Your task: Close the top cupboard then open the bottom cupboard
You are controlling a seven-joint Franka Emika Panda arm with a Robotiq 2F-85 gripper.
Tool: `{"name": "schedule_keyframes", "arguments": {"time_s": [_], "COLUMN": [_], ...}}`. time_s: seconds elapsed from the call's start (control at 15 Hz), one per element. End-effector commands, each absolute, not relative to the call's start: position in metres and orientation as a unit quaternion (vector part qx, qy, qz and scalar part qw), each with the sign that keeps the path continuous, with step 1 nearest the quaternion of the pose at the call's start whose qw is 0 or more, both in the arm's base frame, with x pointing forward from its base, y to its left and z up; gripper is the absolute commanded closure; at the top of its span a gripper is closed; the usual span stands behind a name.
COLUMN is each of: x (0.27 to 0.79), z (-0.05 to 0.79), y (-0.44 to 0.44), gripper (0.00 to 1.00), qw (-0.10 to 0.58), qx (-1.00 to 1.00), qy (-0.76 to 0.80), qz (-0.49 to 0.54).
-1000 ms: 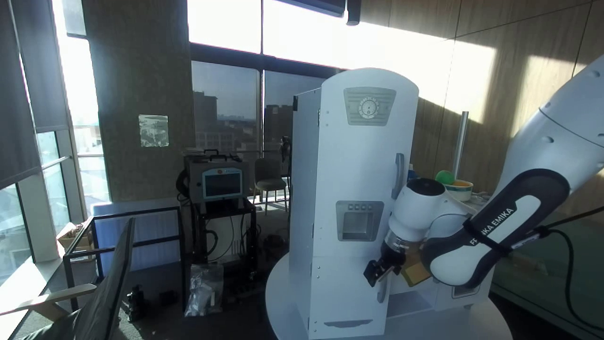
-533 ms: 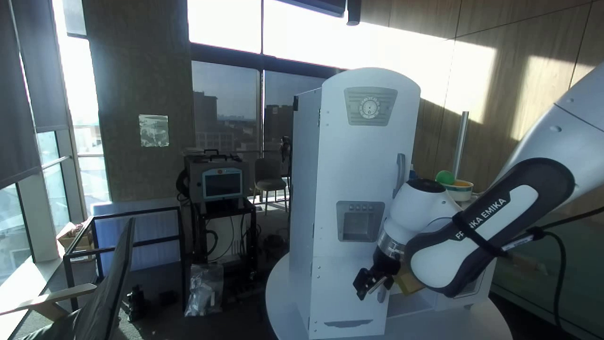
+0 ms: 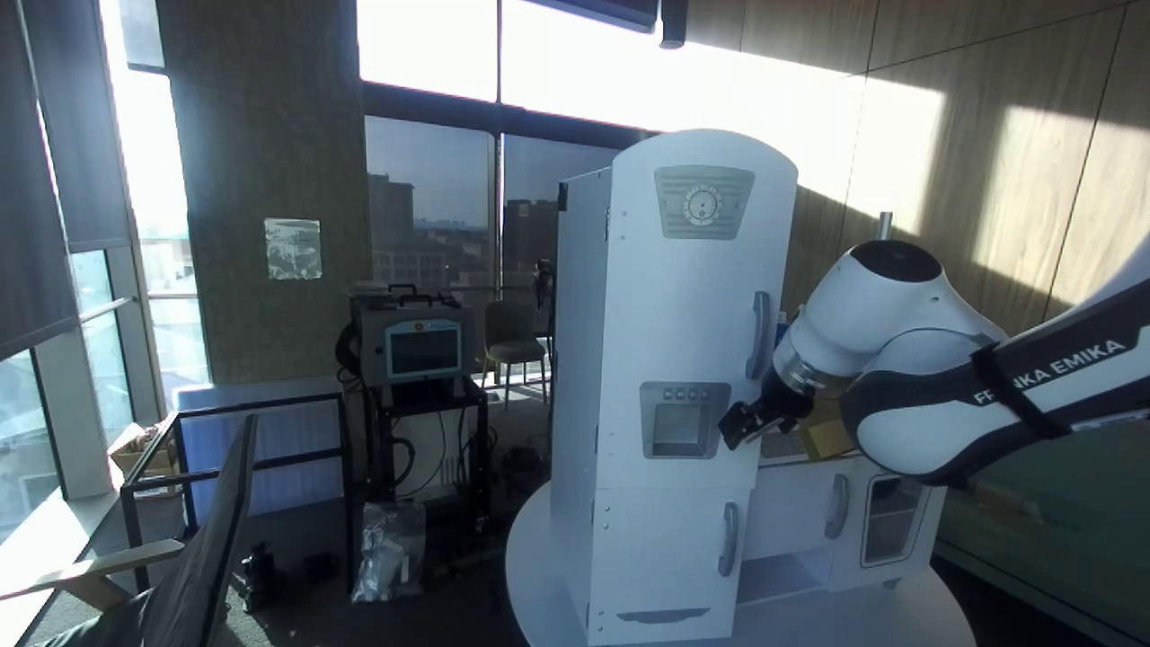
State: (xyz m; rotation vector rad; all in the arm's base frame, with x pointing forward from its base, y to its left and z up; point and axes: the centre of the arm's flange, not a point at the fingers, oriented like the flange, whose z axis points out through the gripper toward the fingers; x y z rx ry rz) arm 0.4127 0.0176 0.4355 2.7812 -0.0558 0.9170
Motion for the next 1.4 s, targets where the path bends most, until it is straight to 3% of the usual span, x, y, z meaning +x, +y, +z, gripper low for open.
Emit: {"name": "schedule_keyframes", "arguments": {"time_s": [0.0, 0.53, 1.33], "x": [0.418, 0.432, 0.467], "z": [0.443, 0.421, 0.348], "y": [-0.004, -0.008, -0.013], "gripper": [0.00, 0.00, 0.00], "qw": [0.115, 0.131, 0.147], "qx": [0.928, 0.907, 0.927], "qy": [-0.070, -0.133, -0.163], "qz": [0.348, 0.378, 0.303]}}
